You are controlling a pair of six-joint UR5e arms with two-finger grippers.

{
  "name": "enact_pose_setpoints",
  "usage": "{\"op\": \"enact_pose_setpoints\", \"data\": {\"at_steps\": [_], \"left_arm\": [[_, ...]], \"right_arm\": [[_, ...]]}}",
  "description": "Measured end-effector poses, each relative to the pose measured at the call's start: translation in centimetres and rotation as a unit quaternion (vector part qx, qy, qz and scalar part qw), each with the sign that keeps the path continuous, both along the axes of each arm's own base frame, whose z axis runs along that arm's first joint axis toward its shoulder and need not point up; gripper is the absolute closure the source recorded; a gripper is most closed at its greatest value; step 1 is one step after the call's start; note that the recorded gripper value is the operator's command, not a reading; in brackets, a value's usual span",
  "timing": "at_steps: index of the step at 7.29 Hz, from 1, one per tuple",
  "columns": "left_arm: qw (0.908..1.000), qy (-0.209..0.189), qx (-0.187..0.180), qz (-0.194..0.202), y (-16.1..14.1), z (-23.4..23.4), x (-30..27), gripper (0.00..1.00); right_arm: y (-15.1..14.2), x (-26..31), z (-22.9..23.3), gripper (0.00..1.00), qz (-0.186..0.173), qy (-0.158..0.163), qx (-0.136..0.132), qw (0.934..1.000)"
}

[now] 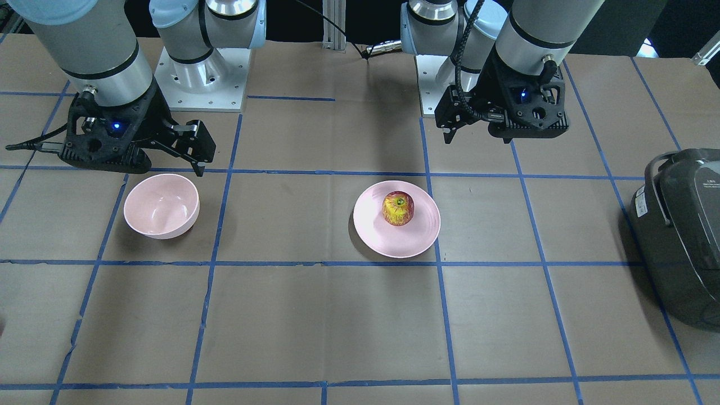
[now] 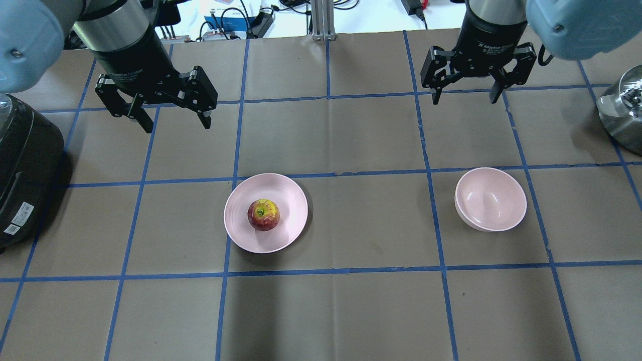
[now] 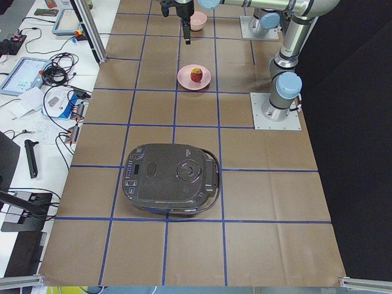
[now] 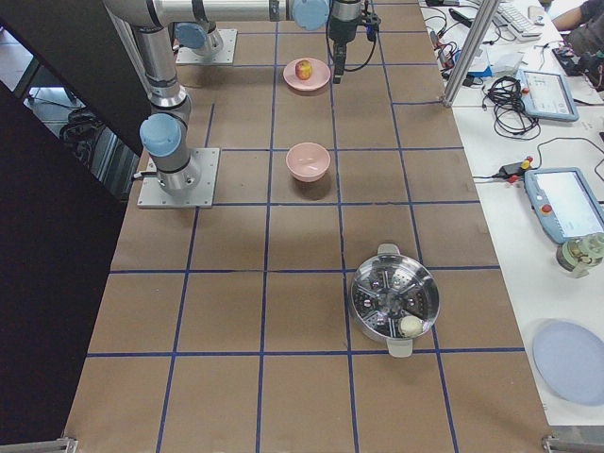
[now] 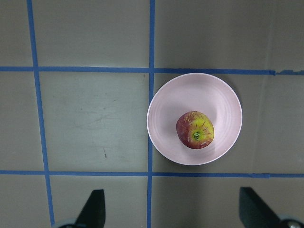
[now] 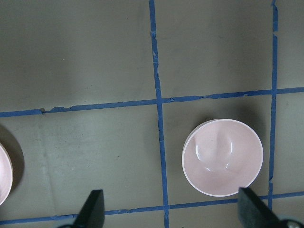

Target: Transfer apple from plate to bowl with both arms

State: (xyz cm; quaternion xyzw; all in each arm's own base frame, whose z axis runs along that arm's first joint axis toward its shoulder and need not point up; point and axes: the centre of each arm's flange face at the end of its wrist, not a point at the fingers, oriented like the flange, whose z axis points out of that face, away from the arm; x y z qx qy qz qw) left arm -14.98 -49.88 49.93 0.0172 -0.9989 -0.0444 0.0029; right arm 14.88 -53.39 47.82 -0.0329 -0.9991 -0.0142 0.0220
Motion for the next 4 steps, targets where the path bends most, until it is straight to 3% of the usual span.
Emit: {"op": "enact_pose_setpoints", "data": {"at_steps": [4], "left_arm": [[1.0000, -0.001, 0.000, 0.000, 0.04, 0.02, 0.02, 0.00]], "right_arm": [[0.05, 0.25, 0.04, 0.00, -0.010, 0.000, -0.003, 0.9999]]}}
